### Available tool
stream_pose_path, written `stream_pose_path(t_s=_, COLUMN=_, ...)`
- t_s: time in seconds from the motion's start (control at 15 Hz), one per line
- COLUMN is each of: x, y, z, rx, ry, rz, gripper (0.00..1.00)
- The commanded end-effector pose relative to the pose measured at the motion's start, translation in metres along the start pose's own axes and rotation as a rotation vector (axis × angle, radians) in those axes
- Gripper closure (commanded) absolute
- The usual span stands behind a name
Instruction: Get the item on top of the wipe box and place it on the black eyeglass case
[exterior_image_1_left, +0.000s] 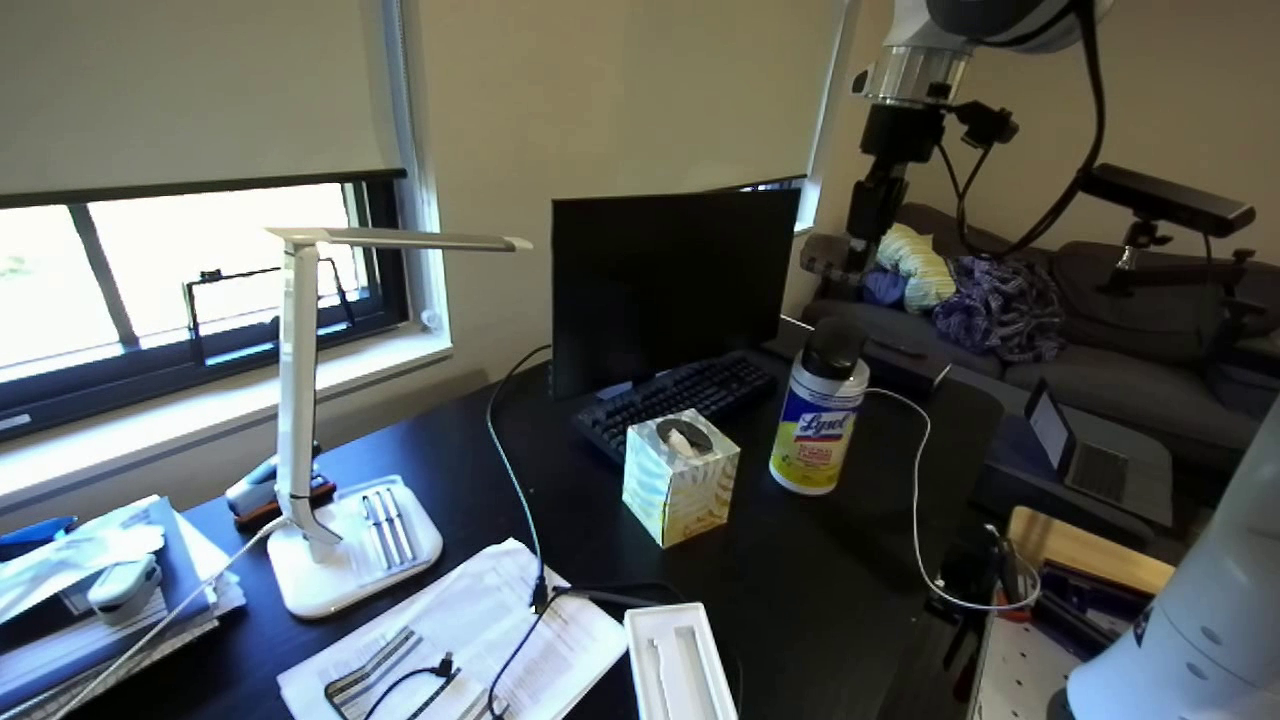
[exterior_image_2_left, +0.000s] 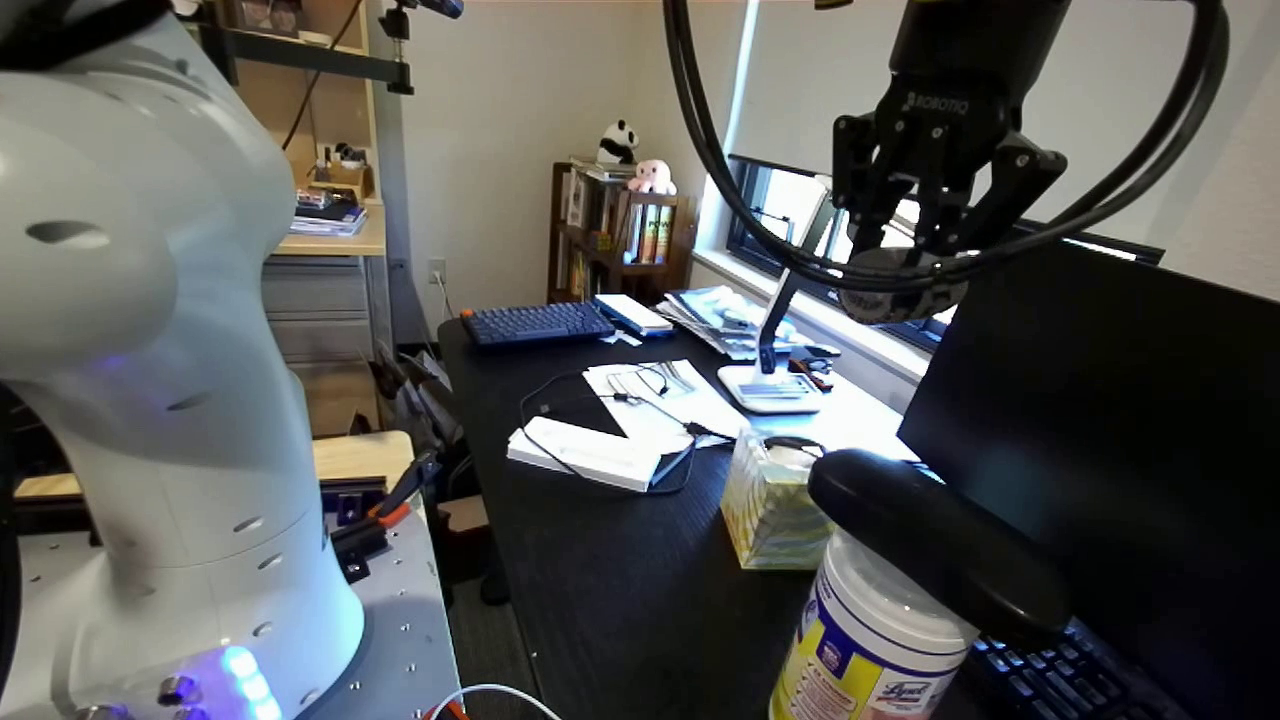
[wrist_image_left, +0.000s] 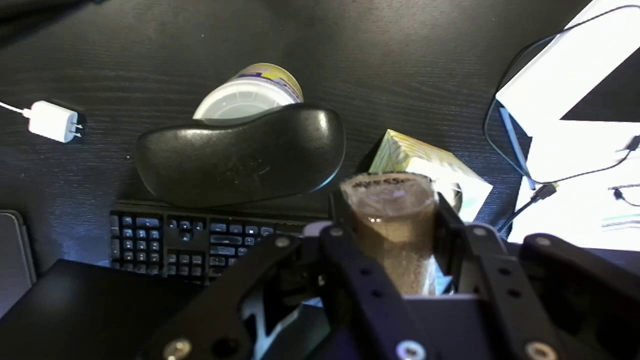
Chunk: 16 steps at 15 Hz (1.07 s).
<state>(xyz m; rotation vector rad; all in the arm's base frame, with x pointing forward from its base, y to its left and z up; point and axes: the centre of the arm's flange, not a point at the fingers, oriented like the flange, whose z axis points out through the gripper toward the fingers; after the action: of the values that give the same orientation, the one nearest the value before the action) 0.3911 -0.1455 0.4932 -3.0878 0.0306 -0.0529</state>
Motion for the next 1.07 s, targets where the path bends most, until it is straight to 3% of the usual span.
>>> stream_pose_path(t_s=0.0, x=-0.010, y=0.012, z=0.019, rx=-0.058, ry=-0.003, rz=0.072, gripper=0.85)
stream_pose_path(t_s=0.47, x=-0.029, y=0.035, z=0.049, rx=-0.150, ry=-0.077, rz=0.077, gripper=0.85)
stream_pose_path(t_s=1.0, x=-0.031, y=0.070, z=0.064, rx=-0.106, ry=-0.088, rz=0.152, gripper=0.85)
